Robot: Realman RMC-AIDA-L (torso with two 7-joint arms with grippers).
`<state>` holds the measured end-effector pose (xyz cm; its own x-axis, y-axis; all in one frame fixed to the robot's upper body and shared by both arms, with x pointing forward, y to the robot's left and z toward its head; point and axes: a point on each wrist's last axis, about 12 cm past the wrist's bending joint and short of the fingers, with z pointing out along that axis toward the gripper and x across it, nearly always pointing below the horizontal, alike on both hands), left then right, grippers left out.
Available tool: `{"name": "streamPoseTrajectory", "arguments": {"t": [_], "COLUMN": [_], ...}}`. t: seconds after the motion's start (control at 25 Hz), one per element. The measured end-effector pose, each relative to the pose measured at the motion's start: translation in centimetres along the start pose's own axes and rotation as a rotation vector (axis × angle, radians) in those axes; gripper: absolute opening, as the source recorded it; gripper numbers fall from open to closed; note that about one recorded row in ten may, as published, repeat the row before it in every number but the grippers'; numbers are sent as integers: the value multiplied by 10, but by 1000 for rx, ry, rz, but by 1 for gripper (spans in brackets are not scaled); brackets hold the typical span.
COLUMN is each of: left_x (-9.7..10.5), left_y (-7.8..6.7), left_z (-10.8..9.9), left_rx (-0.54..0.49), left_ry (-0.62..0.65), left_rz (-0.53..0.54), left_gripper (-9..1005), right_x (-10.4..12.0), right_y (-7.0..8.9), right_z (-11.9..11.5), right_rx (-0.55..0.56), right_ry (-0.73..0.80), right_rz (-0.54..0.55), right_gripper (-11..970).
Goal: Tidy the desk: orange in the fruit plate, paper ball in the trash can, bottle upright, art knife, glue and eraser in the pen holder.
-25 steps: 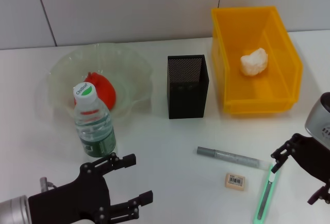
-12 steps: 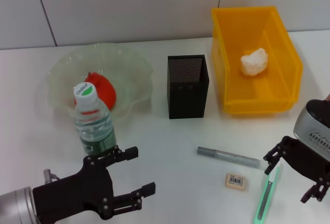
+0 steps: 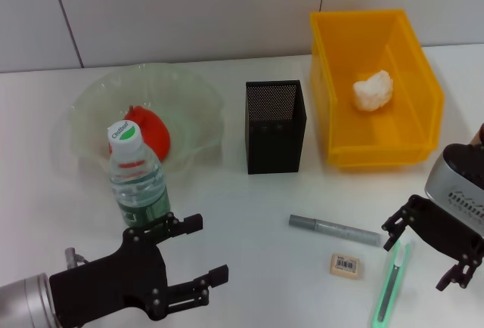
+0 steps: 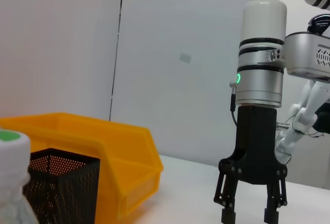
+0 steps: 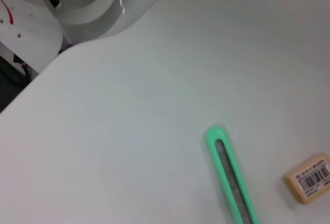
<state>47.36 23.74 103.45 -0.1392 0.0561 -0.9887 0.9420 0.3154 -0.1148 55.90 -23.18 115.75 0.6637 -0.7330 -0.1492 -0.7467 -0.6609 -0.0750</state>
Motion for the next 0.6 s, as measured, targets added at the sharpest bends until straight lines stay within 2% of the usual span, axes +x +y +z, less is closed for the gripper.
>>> {"name": "streamPoseTrajectory", "arguments": {"t": [0.6], "left_x": [1], "left_y": [-1], "left_z": [1], "left_rx": [1], "left_ry": [3], "left_rz": [3], "left_gripper": [814], "right_x": [-1], "right_y": [-8], "right_z": [7], "right_rx": [21], "right_ry": [4], "right_rz": [-11], "right_gripper": [831]}}
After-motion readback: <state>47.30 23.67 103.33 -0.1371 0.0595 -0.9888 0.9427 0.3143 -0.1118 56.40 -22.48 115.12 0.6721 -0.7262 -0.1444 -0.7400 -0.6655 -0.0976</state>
